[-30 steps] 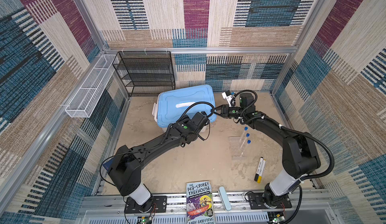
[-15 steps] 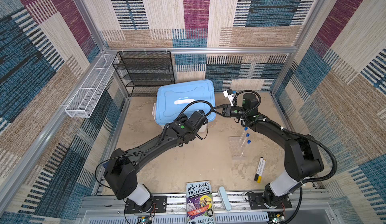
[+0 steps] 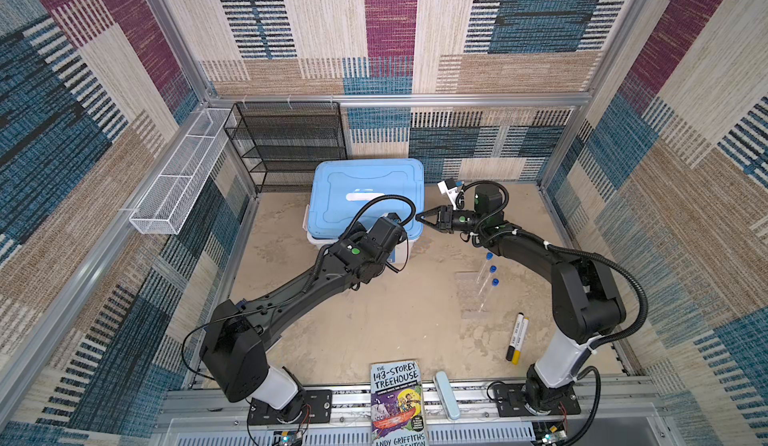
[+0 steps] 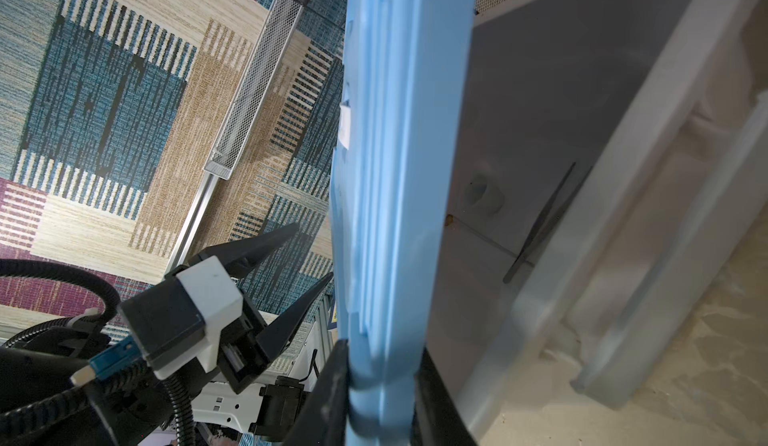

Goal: Organize the chemistry lab equipment

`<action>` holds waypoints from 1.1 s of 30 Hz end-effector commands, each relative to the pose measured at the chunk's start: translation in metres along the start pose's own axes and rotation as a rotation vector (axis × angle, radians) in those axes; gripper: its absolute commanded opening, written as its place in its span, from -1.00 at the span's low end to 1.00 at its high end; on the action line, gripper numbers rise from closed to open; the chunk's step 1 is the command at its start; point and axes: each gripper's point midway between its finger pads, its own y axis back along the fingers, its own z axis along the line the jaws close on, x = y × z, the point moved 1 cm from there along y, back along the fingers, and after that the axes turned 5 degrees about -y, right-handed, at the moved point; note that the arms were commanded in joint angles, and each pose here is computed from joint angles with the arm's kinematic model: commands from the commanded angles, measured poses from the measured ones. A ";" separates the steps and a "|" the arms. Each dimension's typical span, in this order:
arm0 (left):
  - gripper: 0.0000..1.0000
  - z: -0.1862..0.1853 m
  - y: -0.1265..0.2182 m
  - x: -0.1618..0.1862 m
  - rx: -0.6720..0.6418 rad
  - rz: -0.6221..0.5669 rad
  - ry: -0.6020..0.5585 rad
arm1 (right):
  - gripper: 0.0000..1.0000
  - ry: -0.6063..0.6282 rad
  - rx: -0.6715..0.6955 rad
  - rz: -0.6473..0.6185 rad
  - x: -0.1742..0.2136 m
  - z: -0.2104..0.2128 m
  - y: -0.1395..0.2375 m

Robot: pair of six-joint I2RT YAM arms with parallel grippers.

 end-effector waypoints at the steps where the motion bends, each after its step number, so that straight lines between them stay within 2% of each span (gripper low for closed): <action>1: 0.16 -0.001 -0.001 -0.002 0.011 -0.009 0.061 | -0.49 -0.024 0.059 0.001 -0.003 -0.015 -0.004; 8: 0.16 0.009 0.012 -0.008 0.059 -0.057 0.156 | -0.45 -0.041 0.095 0.022 -0.005 -0.025 -0.007; 16: 0.16 0.050 0.028 -0.011 0.194 -0.153 0.466 | -0.35 -0.050 0.145 0.049 -0.008 -0.035 -0.010; 17: 0.16 0.057 0.026 -0.008 0.201 -0.154 0.510 | -0.34 -0.052 0.149 0.053 -0.007 -0.036 -0.011; 22: 0.40 0.082 0.001 0.007 0.248 -0.127 0.719 | -0.24 -0.045 0.198 0.045 -0.011 -0.042 -0.010; 26: 0.42 0.094 -0.024 0.019 0.246 -0.078 0.799 | -0.10 -0.030 0.240 0.038 -0.015 -0.047 -0.009; 33: 0.48 0.108 -0.068 0.043 0.238 -0.033 0.924 | -0.05 -0.011 0.308 0.035 -0.016 -0.058 -0.007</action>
